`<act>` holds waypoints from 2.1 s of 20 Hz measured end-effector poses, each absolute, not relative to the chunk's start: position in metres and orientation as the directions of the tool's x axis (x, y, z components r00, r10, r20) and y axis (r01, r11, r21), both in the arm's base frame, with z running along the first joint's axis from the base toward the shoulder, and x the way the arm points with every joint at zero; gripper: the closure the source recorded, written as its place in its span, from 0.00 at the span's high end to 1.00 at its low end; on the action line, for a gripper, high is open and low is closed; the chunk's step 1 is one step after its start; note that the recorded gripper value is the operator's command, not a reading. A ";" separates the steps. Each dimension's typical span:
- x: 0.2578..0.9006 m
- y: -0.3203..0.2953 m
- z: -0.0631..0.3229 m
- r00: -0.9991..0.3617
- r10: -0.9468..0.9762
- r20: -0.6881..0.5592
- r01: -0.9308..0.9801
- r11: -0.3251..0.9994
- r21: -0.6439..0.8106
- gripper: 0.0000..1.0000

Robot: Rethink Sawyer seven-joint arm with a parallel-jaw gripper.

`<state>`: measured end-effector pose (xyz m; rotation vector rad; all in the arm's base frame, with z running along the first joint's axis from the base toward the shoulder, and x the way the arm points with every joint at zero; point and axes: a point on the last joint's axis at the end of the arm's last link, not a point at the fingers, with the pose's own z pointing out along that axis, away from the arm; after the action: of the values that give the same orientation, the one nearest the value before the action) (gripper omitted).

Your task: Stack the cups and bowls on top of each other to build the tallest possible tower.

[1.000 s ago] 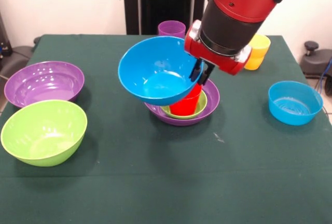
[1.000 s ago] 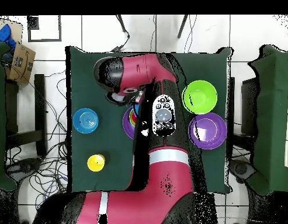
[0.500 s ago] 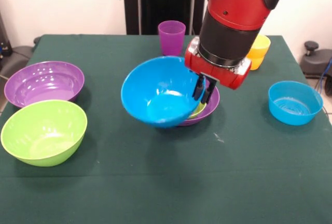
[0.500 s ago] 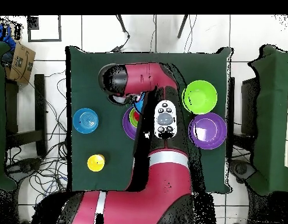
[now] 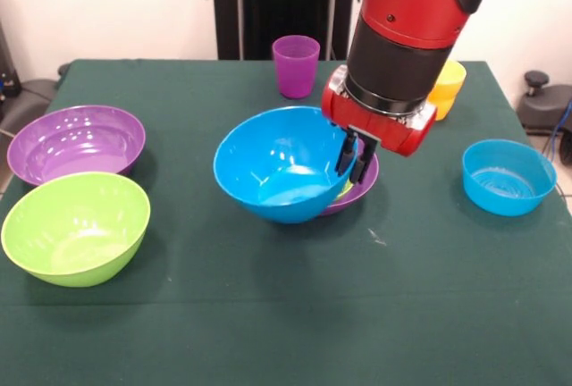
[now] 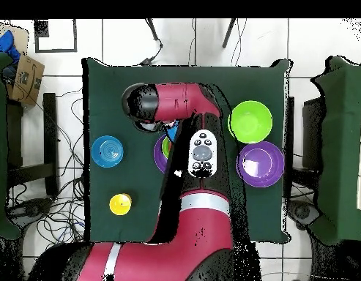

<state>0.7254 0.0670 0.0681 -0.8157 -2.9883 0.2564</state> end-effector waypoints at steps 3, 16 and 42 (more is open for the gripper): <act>0.722 0.068 0.071 -0.858 0.514 0.004 0.505 0.843 -0.185 0.00; 0.709 0.068 0.085 -0.837 0.545 0.054 0.520 0.823 -0.230 0.00; 0.715 0.029 0.159 -0.799 0.600 -0.029 0.589 0.774 -0.234 0.00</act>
<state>0.7154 0.0286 0.1594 -0.9776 -2.9142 0.3599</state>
